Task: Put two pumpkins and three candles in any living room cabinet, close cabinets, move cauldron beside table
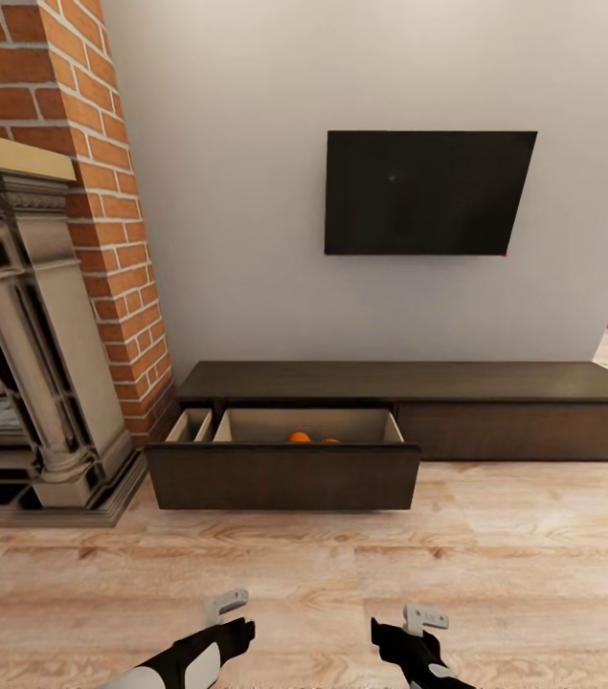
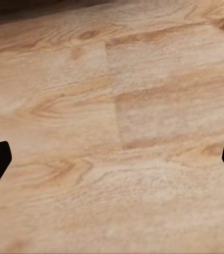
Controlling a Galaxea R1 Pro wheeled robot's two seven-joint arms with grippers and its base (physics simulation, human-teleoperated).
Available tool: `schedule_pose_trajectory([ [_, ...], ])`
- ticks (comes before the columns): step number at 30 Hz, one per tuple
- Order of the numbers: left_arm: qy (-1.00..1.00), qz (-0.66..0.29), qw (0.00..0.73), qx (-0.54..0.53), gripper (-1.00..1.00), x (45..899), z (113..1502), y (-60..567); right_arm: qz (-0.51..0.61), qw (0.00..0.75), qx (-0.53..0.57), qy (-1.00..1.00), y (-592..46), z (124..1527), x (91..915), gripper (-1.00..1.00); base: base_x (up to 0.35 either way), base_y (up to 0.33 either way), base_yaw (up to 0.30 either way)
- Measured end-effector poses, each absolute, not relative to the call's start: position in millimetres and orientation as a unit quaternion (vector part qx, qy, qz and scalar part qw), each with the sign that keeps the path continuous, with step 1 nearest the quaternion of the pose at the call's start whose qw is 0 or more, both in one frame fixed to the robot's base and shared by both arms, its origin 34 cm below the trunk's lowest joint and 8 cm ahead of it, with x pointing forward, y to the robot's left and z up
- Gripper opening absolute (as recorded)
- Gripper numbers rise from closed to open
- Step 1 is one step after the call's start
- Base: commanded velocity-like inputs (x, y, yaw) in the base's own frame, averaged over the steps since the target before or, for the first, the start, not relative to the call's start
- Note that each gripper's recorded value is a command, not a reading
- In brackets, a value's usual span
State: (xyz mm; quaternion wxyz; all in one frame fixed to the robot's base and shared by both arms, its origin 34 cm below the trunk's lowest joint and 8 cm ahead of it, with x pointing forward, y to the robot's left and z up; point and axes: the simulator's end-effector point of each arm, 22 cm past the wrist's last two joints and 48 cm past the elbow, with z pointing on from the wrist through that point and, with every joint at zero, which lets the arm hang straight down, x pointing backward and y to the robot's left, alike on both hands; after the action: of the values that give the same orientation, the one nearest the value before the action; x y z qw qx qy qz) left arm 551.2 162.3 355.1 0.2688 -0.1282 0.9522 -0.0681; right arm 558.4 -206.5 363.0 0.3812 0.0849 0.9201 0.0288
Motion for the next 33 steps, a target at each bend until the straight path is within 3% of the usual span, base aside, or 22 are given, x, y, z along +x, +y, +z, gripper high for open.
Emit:
schedule_pose_trajectory([
  [26, 0.950, -0.058, 0.289, -0.103, 1.00, 550, 323, 184, 0.032, 0.381, 0.079, 0.921, -201, 330, 550, 1.00, 0.000, 0.000, 0.000],
  [33, 0.950, -0.070, 0.288, -0.099, 1.00, 549, 324, 178, 0.031, 0.381, 0.080, 0.920, -203, 330, 550, 1.00, 0.183, 0.139, 0.000],
])
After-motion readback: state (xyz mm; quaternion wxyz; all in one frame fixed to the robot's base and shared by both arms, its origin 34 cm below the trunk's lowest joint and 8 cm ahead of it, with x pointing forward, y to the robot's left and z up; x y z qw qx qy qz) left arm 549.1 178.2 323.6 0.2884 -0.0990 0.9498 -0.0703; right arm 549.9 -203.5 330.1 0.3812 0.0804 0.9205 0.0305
